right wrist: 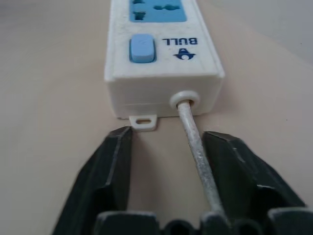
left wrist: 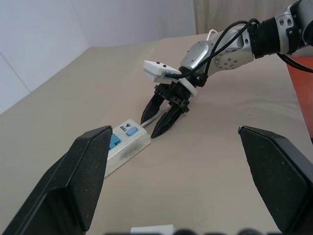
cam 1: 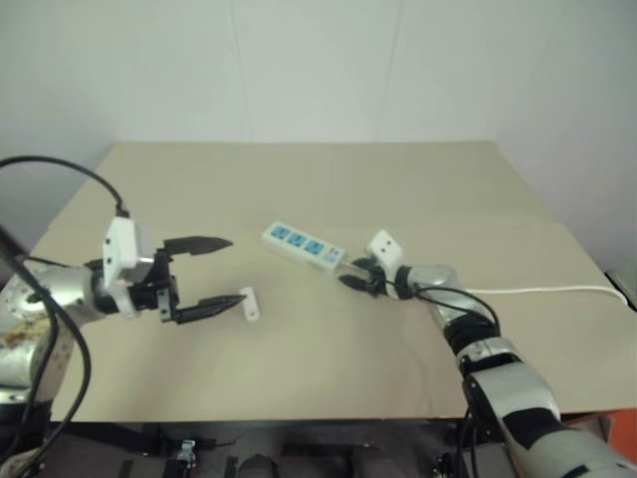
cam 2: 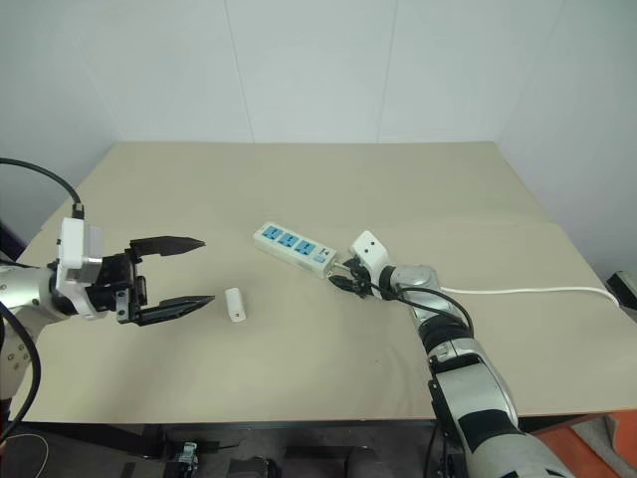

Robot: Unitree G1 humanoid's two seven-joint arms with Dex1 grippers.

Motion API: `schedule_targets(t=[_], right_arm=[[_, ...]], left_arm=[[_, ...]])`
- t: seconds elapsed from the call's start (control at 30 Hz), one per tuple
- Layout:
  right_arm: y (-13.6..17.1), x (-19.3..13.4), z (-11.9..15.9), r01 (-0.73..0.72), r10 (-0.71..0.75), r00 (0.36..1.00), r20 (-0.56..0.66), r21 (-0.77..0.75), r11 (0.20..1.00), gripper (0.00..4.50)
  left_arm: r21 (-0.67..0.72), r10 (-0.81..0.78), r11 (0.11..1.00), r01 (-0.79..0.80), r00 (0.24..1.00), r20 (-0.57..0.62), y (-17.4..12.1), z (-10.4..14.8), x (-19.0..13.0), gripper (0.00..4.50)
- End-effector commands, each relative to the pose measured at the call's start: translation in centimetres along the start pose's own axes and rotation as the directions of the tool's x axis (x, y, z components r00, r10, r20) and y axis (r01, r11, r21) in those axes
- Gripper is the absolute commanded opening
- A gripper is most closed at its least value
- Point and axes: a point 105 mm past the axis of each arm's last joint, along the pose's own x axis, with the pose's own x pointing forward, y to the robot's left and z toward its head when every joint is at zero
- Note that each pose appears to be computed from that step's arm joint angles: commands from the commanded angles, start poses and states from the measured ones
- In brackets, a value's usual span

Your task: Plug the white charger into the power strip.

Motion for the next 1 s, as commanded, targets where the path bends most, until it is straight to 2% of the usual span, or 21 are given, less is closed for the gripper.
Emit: schedule_targets(t=[0.03,0.2,0.37,0.47,0.53,0.63,0.83,1.0], right_arm=[[0.3,0.0,0.7,-0.021,0.021,1.0,0.006,-0.065,0.998,1.6],[0.5,-1.0,0.4,-0.018,0.02,1.0,0.02,-0.092,0.996,0.01],[1.4,-5.1,-0.2,-0.012,0.022,0.998,0.059,-0.15,0.989,0.01],[2.4,-9.0,-1.1,-0.02,0.031,0.997,0.068,-0.148,0.989,0.01],[2.6,-11.0,-2.1,-0.007,0.012,0.999,0.033,-0.128,0.992,0.01],[2.7,-12.2,-2.4,0.023,-0.021,0.999,0.037,-0.07,0.997,0.01],[3.0,-12.7,-1.0,0.084,-0.074,0.992,0.105,-0.09,0.992,1.95],[3.3,-14.0,-0.4,0.133,-0.126,0.97,0.21,-0.022,0.991,3.71]], left_arm=[[0.04,0.017,0.999,-0.017,1.0,0.002,0.2,0.8,-0.3,4.5],[0.037,0.008,0.999,-0.008,1.0,0.0,0.1,0.5,0.0,4.5],[0.033,-0.003,0.999,0.003,1.0,0.003,0.0,0.6,0.1,4.5],[0.03,-0.007,1.0,0.007,1.0,-0.001,0.1,0.5,0.1,4.5],[0.026,-0.01,1.0,0.01,1.0,-0.003,0.2,0.3,0.1,4.5],[0.018,-0.021,1.0,0.021,1.0,0.002,0.2,0.1,0.3,4.5],[0.02,-0.046,0.999,0.045,0.999,0.013,0.3,0.1,1.0,4.5],[0.023,-0.043,0.999,0.043,0.999,0.01,0.4,0.1,0.8,4.5]])
